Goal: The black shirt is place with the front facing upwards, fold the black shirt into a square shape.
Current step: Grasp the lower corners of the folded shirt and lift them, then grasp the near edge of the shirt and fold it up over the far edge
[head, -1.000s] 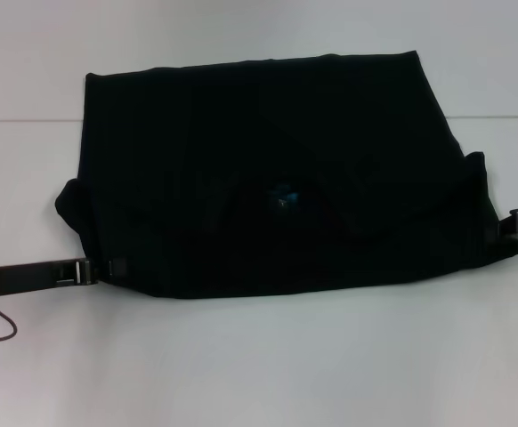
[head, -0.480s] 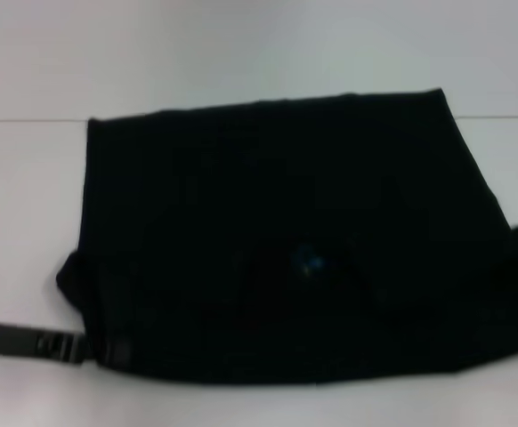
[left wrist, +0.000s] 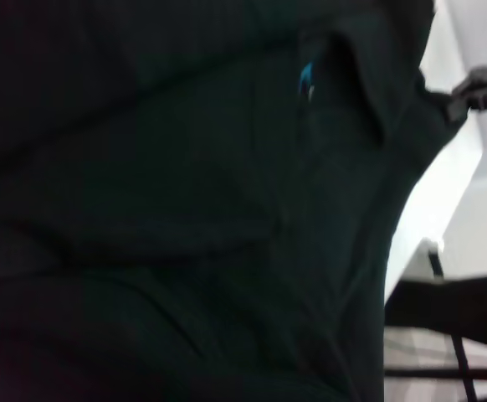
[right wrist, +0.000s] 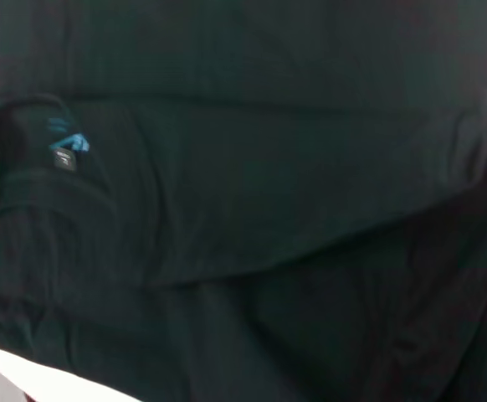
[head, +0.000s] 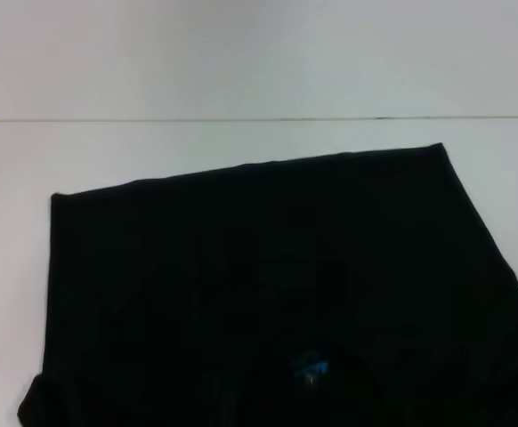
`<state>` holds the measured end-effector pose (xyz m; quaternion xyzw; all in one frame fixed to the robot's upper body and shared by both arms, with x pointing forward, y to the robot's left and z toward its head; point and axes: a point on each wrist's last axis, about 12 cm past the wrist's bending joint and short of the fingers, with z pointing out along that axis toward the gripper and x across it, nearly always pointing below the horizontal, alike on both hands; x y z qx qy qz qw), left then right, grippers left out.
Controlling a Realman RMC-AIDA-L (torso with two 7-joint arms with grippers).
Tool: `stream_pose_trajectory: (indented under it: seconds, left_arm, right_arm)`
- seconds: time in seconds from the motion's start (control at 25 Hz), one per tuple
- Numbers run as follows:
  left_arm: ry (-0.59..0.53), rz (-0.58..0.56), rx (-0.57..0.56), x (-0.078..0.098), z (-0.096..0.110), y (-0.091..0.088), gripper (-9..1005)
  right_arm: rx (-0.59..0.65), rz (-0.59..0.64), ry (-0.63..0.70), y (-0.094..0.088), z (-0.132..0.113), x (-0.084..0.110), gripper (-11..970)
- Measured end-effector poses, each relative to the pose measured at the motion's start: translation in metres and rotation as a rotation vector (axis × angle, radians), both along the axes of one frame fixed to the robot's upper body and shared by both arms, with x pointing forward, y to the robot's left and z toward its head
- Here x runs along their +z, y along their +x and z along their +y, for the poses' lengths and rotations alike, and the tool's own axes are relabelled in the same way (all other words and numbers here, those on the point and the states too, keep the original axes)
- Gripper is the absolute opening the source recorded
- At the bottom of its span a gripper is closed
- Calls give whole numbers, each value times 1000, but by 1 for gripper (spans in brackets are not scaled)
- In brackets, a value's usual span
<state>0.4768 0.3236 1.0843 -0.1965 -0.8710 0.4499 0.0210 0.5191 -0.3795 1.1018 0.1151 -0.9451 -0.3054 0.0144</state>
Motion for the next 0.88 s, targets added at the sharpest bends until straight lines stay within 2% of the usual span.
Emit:
stream_pose_trajectory:
  seconds: [0.32, 0.44, 0.64, 0.72, 0.88]
  left_arm:
    - [-18, -21, -35, 3, -8, 6, 39]
    - [-64, -65, -10, 9, -11, 14, 39]
    - [-141, -147, 113, 22, -8, 34, 40]
    - [-158, -180, 172, 27, -5, 43, 40]
    - [-170, -264, 370, 31, 8, 63, 40]
  right_arm:
    - [32, -6, 50, -3, 8, -3, 75]
    - [25, -49, 147, 0, 14, 3, 75]
    - [-53, -170, 318, 9, 14, 20, 75]
    - [-122, -221, 376, 14, 11, 23, 75]
    - [-310, -338, 482, 29, 7, 23, 75]
